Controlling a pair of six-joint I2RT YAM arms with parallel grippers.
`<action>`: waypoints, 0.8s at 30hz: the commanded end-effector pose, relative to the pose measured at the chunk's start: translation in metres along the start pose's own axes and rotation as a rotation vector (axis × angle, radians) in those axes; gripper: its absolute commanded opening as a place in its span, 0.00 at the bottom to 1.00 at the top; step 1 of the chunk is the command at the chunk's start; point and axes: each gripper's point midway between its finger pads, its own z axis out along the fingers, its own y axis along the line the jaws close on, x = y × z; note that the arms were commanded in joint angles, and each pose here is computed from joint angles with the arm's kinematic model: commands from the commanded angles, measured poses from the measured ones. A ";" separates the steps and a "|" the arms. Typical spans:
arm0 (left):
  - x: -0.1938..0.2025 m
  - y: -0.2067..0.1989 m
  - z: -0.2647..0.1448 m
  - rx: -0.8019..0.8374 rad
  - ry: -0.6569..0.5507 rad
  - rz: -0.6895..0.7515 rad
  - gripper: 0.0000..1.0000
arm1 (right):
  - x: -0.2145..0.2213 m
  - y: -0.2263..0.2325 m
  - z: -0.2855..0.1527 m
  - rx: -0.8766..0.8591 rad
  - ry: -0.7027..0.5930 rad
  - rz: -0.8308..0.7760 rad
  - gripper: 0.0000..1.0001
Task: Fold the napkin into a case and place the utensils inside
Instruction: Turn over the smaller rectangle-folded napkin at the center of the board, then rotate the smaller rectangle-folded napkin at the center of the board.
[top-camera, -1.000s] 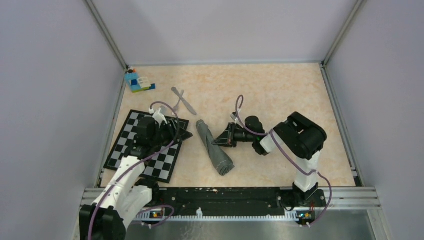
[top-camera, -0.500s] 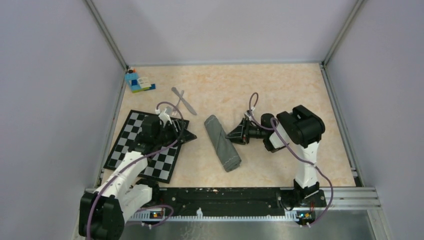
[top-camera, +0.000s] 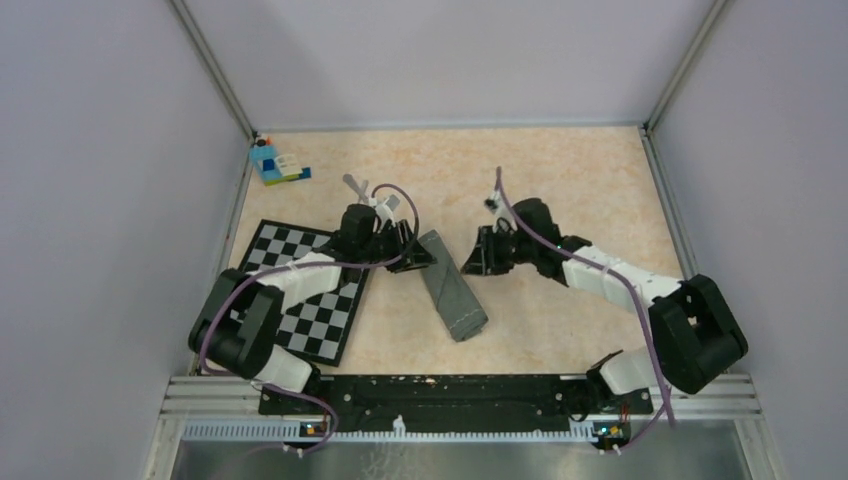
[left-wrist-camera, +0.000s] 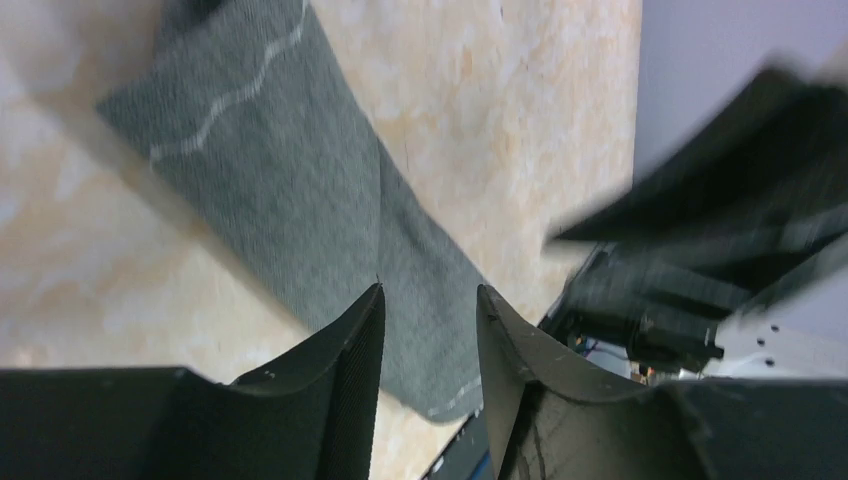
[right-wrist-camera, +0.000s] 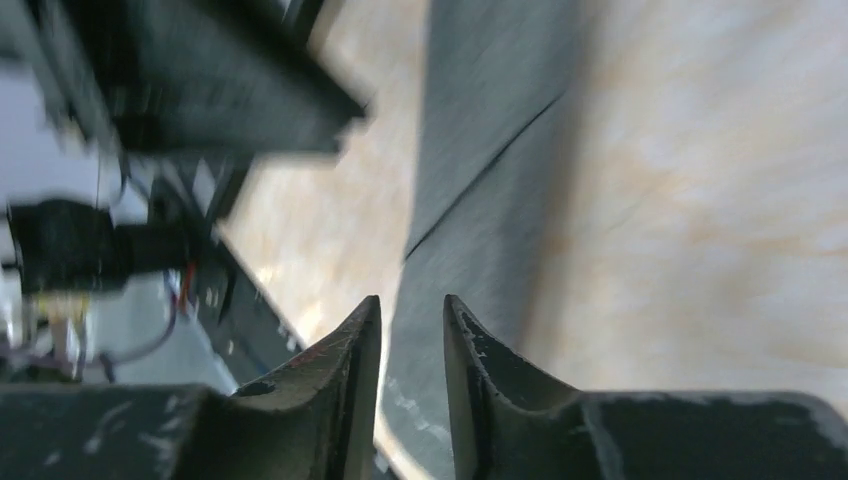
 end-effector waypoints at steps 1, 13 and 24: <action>-0.045 -0.021 0.024 0.070 -0.097 0.066 0.42 | 0.071 0.014 0.000 -0.016 0.212 -0.049 0.23; -0.044 0.061 0.081 -0.144 -0.014 0.044 0.36 | 0.123 -0.014 -0.005 -0.012 0.245 -0.034 0.08; -0.040 0.067 0.081 -0.177 0.011 0.040 0.36 | 0.125 0.046 0.013 -0.293 0.264 0.043 0.20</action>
